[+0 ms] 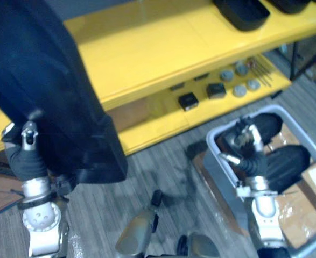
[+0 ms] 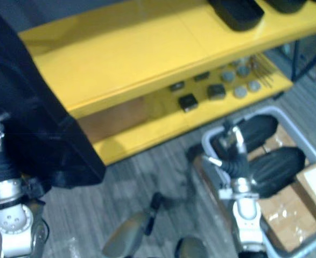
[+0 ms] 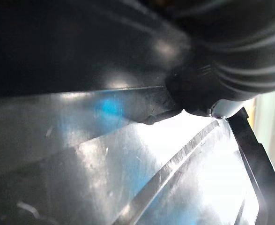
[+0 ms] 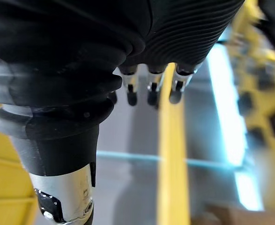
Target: Walk over and take plastic housings, then place them on the shelf
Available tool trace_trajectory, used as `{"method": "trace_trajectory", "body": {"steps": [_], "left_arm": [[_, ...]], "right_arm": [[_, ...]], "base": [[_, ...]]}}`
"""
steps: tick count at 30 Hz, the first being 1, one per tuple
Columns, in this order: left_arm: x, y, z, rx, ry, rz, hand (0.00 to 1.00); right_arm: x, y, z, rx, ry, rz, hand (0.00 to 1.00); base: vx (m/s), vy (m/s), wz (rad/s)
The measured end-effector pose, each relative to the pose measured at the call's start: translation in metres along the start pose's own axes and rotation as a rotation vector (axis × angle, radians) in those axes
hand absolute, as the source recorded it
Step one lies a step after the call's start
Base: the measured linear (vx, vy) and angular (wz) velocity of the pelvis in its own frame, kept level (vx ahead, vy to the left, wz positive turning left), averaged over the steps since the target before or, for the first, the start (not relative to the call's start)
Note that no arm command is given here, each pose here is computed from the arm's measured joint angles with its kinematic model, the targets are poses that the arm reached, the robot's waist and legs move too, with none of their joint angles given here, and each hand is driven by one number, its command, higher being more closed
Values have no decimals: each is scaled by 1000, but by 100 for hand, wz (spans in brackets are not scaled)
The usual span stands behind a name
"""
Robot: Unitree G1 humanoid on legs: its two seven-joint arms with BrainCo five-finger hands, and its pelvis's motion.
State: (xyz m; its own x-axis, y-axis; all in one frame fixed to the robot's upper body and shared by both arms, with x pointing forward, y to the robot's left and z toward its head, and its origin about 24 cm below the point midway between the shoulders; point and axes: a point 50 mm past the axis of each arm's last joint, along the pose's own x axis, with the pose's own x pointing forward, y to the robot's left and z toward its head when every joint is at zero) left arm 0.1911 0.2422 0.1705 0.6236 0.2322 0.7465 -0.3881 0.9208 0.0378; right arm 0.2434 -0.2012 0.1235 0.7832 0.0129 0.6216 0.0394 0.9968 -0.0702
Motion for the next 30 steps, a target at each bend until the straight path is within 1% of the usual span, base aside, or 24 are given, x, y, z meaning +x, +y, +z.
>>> {"method": "trace_trajectory", "body": {"steps": [3, 6, 11, 14, 17, 20, 23, 25, 27, 29, 30], "left_arm": [[5, -1, -8, 0, 25, 35, 100], [9, -6, -24, -16, 82, 73, 100], [7, -11, -30, -28, 117, 89, 100], [2, -8, -33, -1, 149, 111, 100], [-9, 4, -37, 62, 199, 131, 100], [-32, 21, -42, 125, 300, 152, 100], [-41, 37, -42, 182, 356, 140, 100], [-47, 43, -38, 177, 370, 157, 100], [-49, 41, -35, 134, 368, 174, 100], [-53, 40, -34, 124, 372, 185, 100], [-53, 39, -34, 122, 374, 180, 100]], "right_arm": [[22, 5, 11, 9, -92, -8, 0], [34, 7, 14, -11, -121, -25, 0], [22, 3, 6, -35, -63, -52, 0], [10, -7, 2, -58, -23, -92, 0], [-2, -18, 2, -71, 0, -166, 0], [-19, -24, 5, -75, 18, -221, 0], [-22, -27, 7, -74, 8, -272, 0], [-21, -28, 13, -95, -16, -247, 0], [-19, -26, 15, -84, -28, -191, 0], [-14, -14, 21, -20, -60, -90, 0], [-10, 0, 25, 54, -83, 12, 0]], "base": [[-49, -15, -44], [1, -16, -19], [27, -25, 7], [36, -20, 14], [58, 20, 10], [165, 36, 15], [258, 15, 37], [286, -35, 53], [309, -74, 67], [295, -101, 74], [280, -158, 92]]}}
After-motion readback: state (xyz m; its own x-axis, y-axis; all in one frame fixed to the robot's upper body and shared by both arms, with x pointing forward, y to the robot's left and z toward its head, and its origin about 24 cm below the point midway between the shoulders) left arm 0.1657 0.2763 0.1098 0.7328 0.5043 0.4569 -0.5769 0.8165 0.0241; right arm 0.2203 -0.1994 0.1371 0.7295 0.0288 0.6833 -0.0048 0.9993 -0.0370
